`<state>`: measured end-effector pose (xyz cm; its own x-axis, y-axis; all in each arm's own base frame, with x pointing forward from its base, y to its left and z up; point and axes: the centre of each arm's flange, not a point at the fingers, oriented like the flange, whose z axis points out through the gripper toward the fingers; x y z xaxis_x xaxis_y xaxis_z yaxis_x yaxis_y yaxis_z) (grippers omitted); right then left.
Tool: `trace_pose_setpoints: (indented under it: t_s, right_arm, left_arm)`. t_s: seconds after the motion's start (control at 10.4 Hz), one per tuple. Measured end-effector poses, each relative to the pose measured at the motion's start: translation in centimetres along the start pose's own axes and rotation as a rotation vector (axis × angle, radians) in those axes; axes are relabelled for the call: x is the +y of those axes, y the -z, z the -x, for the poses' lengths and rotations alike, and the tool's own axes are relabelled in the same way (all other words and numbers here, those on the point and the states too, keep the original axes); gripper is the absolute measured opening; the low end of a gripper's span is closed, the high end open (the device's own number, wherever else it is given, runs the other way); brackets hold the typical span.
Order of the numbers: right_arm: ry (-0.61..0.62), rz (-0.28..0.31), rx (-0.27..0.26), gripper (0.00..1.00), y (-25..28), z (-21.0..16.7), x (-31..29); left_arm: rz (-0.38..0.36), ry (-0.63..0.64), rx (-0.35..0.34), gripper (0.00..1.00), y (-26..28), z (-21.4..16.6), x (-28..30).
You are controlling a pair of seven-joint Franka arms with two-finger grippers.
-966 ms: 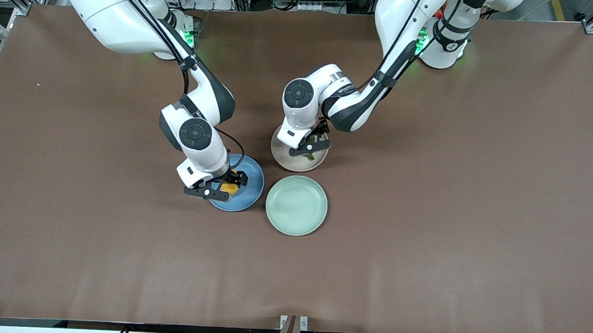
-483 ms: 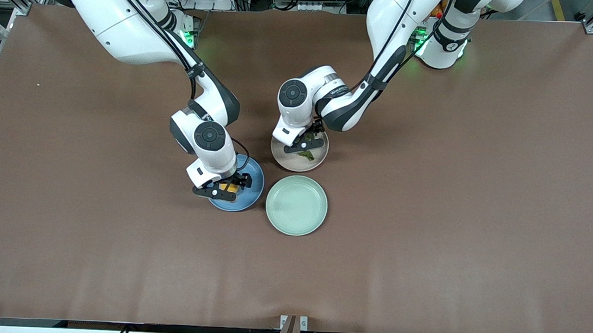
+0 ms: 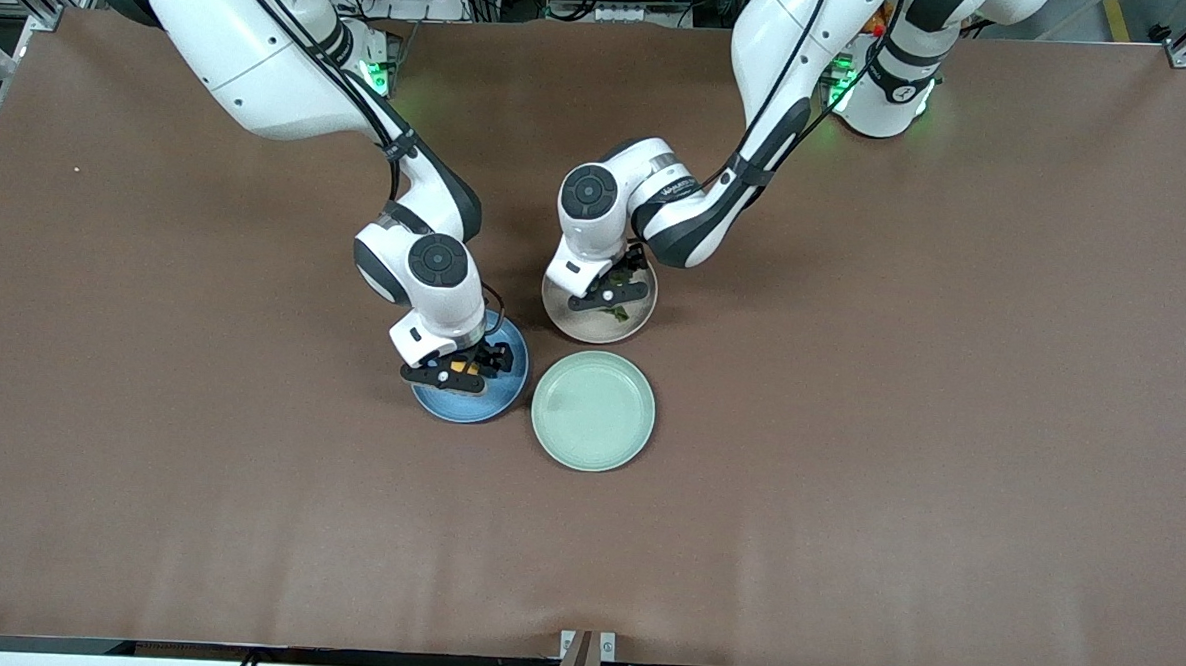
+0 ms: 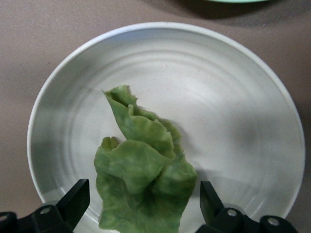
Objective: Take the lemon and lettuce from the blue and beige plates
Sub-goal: 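Close the right gripper on the lemon while the left gripper grasps lettuce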
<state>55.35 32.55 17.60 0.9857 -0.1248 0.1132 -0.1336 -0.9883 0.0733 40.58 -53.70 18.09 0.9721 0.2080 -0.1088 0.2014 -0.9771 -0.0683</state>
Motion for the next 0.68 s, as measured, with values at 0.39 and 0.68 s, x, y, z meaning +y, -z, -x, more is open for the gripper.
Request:
trace_pose_setpoints:
  t_s: [0.39, 0.68]
  right_arm:
    - [0.020, 0.007, 0.010, 0.99, -0.24, 0.15, -0.04]
    - [0.039, 0.011, 0.027, 0.59, -0.13, 0.15, -0.14]
  left_arm:
    - [-0.002, 0.005, 0.010, 0.56, -0.61, -0.03, 0.21]
    - [0.007, 0.022, 0.016, 0.17, 0.07, -0.11, 0.51]
